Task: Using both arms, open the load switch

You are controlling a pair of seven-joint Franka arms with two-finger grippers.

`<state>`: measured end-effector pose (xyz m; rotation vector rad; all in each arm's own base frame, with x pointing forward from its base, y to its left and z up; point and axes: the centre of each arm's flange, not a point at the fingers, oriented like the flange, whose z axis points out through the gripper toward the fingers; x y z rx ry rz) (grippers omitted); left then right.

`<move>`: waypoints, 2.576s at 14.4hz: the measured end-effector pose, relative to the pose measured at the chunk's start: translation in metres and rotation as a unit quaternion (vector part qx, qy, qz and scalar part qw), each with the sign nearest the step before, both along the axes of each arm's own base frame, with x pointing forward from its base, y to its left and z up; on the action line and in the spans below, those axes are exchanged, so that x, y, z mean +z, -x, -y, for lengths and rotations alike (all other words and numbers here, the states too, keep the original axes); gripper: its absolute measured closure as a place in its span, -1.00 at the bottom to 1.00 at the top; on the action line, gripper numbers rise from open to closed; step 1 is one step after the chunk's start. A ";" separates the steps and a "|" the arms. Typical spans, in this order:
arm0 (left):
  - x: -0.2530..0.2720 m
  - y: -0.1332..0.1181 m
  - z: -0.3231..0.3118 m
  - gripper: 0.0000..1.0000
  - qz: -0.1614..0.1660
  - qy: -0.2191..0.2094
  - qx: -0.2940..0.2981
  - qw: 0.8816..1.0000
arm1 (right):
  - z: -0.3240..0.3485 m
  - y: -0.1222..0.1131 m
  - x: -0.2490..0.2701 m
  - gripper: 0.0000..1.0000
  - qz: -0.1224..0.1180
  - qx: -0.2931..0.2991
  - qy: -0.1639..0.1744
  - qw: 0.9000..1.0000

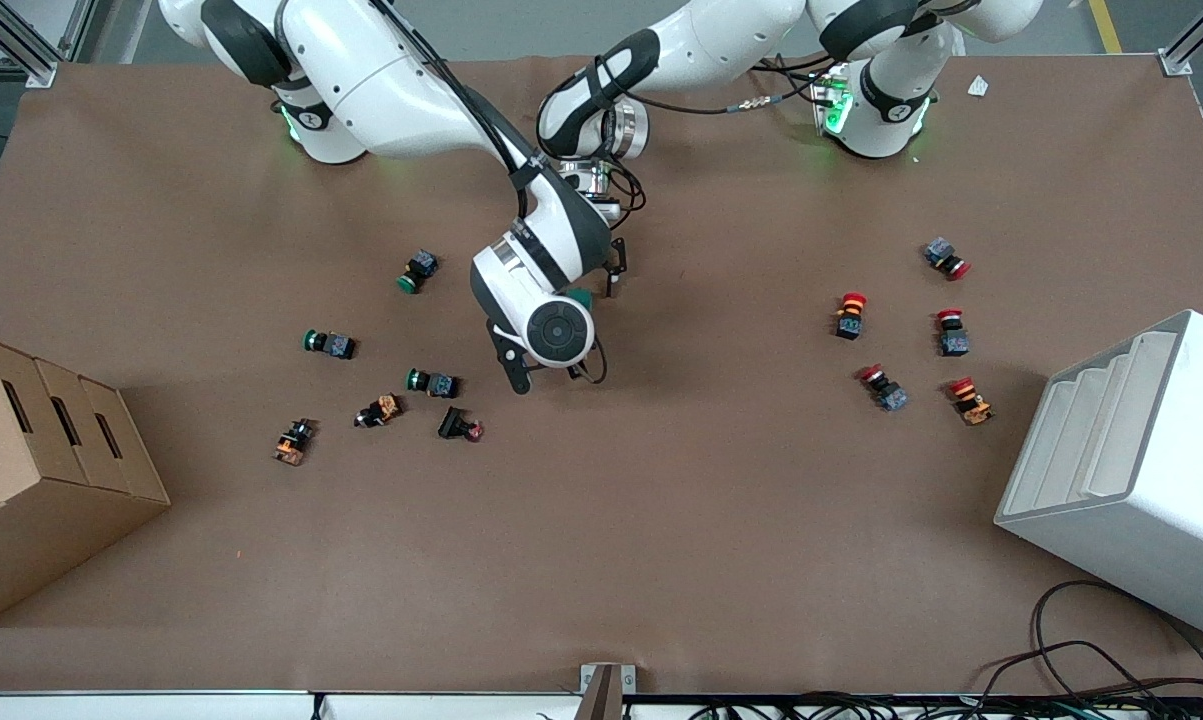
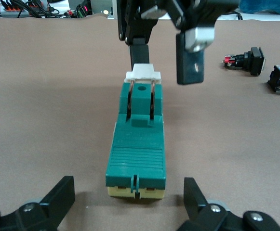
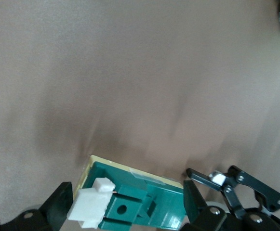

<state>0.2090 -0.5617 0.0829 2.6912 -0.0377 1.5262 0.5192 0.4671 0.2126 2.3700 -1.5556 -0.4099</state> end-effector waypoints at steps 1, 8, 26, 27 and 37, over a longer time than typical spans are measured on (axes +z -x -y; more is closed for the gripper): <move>0.000 0.000 0.000 -0.99 0.000 0.000 0.000 1.000 | -0.002 0.002 0.005 -1.00 -0.010 0.005 0.005 1.000; -0.001 0.000 0.000 -0.99 0.002 -0.001 0.000 1.000 | -0.025 0.034 0.028 -1.00 -0.063 0.041 0.023 0.997; 0.000 0.001 0.001 -0.98 0.002 -0.011 -0.005 1.000 | -0.022 0.057 0.000 -1.00 -0.070 0.080 0.064 0.992; 0.000 0.001 0.001 -0.98 0.001 -0.011 -0.003 1.000 | -0.019 0.053 0.002 -1.00 -0.066 0.097 0.061 0.991; 0.065 -0.002 0.028 -0.98 -0.053 -0.047 0.042 0.997 | 0.172 -0.089 0.155 -1.00 -0.017 0.275 -0.097 0.956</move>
